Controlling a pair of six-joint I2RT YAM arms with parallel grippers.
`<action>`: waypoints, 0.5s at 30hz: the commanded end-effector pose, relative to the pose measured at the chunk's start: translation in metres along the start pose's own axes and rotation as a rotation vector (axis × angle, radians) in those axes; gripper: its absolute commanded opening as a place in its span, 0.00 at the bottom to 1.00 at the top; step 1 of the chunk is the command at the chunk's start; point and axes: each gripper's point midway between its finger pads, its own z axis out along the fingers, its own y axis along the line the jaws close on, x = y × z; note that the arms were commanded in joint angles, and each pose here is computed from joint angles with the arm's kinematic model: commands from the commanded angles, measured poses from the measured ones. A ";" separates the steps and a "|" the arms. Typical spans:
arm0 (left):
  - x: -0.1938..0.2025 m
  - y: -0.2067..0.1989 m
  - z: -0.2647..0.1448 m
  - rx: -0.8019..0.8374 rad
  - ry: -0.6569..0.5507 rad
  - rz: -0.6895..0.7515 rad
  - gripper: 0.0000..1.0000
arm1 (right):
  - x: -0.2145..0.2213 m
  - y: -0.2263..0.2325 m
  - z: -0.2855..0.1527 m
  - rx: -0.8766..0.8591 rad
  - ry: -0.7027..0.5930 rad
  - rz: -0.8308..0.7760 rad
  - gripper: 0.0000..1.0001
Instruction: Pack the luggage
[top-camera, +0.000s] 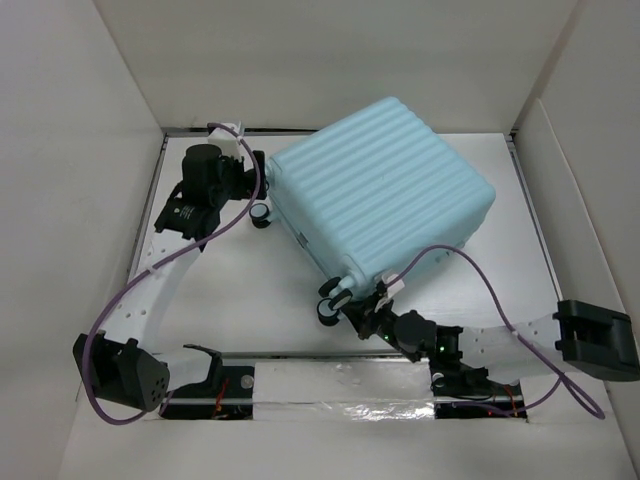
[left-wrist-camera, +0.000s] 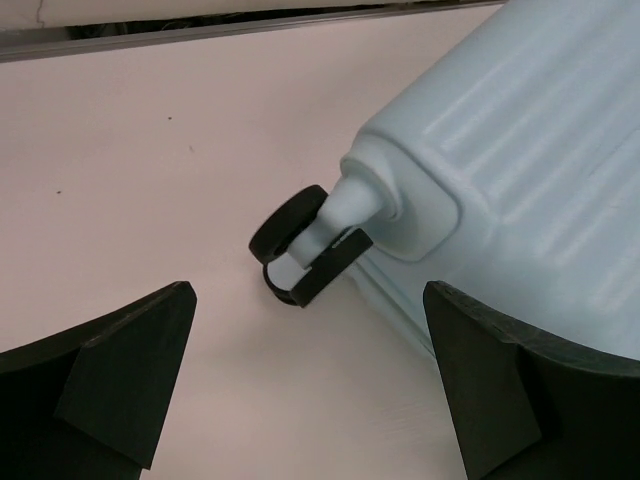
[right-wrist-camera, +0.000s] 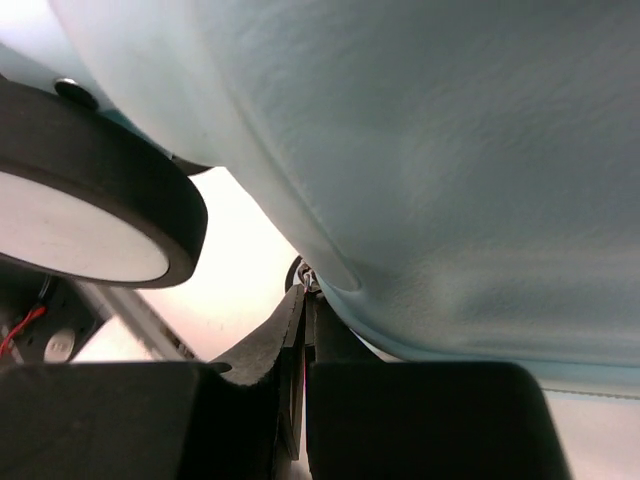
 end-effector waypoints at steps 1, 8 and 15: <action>-0.009 0.006 -0.010 -0.001 -0.049 0.089 0.99 | -0.078 0.058 -0.025 -0.268 -0.202 0.199 0.00; -0.003 -0.006 0.007 0.079 0.009 0.176 0.99 | -0.079 0.050 -0.037 -0.269 -0.163 0.161 0.00; 0.033 -0.028 0.022 0.228 0.131 0.183 0.99 | -0.072 0.052 -0.034 -0.275 -0.145 0.163 0.00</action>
